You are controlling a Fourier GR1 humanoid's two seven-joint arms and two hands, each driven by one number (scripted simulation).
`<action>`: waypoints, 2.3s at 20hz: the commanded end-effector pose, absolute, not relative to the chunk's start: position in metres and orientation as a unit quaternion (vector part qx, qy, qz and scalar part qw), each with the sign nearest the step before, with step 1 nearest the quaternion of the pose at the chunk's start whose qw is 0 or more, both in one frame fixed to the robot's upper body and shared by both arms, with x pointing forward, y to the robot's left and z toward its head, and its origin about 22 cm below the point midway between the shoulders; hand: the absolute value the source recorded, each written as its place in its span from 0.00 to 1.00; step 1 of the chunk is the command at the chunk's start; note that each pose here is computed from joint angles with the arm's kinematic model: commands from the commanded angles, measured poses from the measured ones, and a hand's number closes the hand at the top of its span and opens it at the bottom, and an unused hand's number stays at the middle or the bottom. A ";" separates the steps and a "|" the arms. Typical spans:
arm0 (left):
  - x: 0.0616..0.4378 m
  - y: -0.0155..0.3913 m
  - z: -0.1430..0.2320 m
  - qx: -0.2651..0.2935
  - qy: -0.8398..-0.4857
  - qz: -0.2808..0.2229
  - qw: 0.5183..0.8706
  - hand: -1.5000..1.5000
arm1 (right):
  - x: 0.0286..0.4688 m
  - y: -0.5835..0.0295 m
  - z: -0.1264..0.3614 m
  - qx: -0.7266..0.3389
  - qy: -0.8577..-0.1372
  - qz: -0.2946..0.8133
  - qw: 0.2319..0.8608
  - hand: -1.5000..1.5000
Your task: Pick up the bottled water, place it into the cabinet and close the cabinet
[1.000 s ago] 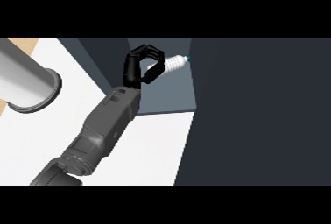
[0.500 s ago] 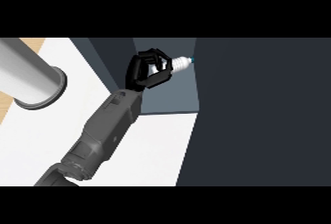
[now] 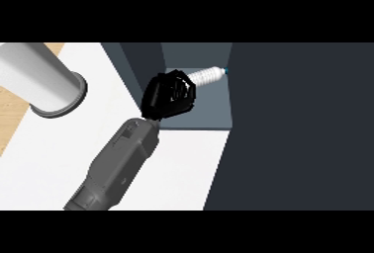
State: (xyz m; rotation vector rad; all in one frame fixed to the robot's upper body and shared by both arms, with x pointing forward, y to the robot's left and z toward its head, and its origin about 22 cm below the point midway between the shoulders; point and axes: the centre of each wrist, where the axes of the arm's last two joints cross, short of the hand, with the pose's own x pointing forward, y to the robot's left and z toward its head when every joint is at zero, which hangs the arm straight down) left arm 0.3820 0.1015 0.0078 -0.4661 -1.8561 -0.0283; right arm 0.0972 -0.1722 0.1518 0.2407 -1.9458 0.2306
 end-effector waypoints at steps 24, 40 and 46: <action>0.157 0.239 0.019 -0.177 -0.799 0.065 0.571 1.00 | 0.090 -0.137 0.185 0.236 -0.781 0.238 0.527 1.00; 0.098 0.323 0.050 -0.172 -0.804 0.084 0.562 1.00 | 0.186 -0.061 0.241 0.211 -0.793 0.177 0.544 1.00; 0.082 0.335 0.058 -0.156 -0.808 0.082 0.562 1.00 | 0.235 -0.055 0.231 0.194 -0.786 0.189 0.555 1.00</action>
